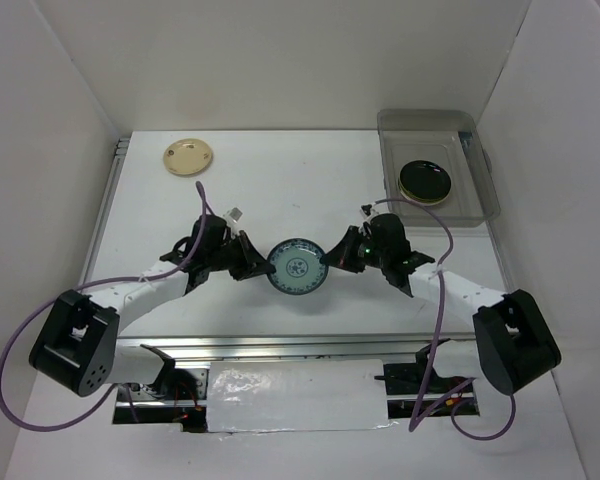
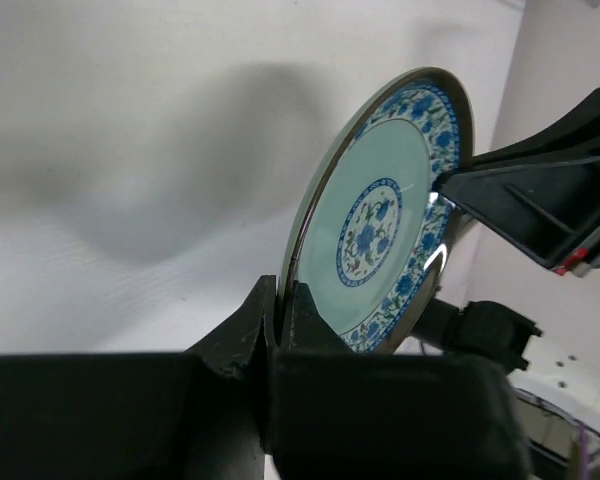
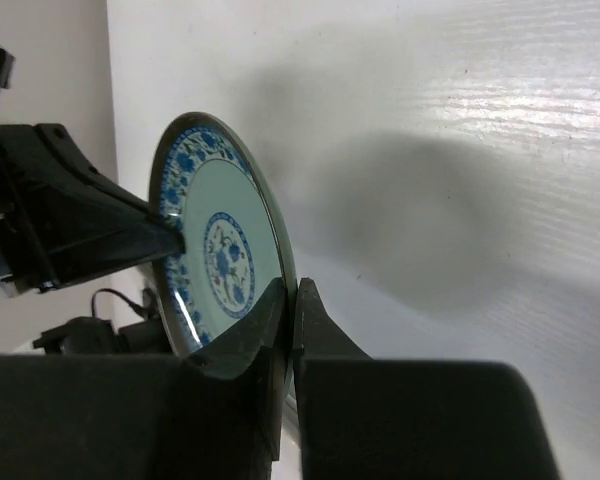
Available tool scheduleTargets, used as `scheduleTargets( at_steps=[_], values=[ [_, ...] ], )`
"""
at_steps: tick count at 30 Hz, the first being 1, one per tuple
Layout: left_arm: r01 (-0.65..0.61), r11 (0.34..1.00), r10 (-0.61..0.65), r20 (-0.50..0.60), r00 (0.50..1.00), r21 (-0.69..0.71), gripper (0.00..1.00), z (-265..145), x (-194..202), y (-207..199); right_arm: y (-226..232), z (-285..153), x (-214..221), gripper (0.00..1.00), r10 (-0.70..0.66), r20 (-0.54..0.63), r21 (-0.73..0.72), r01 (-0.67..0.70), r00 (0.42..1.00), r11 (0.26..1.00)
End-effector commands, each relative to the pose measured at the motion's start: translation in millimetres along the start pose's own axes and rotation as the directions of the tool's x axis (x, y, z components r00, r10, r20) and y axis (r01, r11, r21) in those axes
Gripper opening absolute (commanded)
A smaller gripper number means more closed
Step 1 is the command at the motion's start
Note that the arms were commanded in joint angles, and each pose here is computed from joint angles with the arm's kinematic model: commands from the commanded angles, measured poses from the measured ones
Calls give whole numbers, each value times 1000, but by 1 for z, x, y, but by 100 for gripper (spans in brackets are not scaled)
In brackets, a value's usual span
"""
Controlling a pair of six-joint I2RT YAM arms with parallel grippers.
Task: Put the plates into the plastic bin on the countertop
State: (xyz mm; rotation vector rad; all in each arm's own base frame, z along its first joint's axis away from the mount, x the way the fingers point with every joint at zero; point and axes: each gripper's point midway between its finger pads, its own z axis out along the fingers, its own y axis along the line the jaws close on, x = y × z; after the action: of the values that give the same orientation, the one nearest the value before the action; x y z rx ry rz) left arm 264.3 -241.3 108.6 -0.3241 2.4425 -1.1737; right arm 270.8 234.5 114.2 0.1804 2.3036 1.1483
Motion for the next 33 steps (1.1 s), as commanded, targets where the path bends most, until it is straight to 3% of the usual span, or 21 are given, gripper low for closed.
scheduleTargets(
  at_steps=[1,2,3,4,5,11,13,14,16,19,22,27,30,31,32,33],
  values=[
    [-67,997,64,69,996,48,0,-17,-18,-20,22,0,-23,0,-15,119,-21,17,993,1000],
    [-66,998,65,89,994,8,1,-21,-23,-15,27,-4,-27,0,-20,144,-14,22,989,1000],
    [-50,995,56,71,996,-81,19,-27,-18,1,20,-6,-31,0,-15,162,33,10,987,999],
    [-57,989,80,169,982,-136,68,-41,-37,-1,26,-9,-42,0,-19,191,45,10,981,999],
    [-50,982,88,206,975,-184,99,-51,-42,3,19,-14,-54,0,-8,224,80,-10,974,997],
    [-6,962,142,482,865,-272,99,-151,-59,0,0,-57,-152,0,33,429,176,-119,903,977],
    [0,959,166,563,810,-282,99,-182,-62,-4,-27,-95,-208,0,37,580,274,-237,814,932],
    [-2,956,173,561,810,-293,99,-188,-58,-1,-49,-99,-219,0,58,605,308,-301,794,902],
    [-40,960,193,549,813,-278,99,-193,-50,-4,-85,-136,-260,0,96,718,300,-431,690,851],
    [-88,953,226,488,843,-290,99,-183,-39,3,-148,-147,-292,0,154,775,298,-568,614,767],
    [-135,942,259,411,874,-306,99,-173,-31,8,-195,-157,-316,0,189,794,304,-646,578,700],
    [-187,932,299,367,881,-310,99,-168,-28,8,-225,-138,-337,5,232,733,321,-626,639,710],
    [-200,922,321,367,873,-332,99,-170,-31,11,-234,-133,-348,5,220,739,339,-633,637,697],
    [-200,920,323,364,873,-336,99,-169,-31,12,-236,-133,-350,10,218,741,337,-632,635,698],
    [-208,923,324,364,873,-325,99,-168,-31,10,-234,-133,-351,23,216,746,334,-635,630,697],
    [-203,921,321,356,877,-331,99,-166,-31,13,-235,-135,-352,63,213,755,338,-646,620,685]
  ],
)
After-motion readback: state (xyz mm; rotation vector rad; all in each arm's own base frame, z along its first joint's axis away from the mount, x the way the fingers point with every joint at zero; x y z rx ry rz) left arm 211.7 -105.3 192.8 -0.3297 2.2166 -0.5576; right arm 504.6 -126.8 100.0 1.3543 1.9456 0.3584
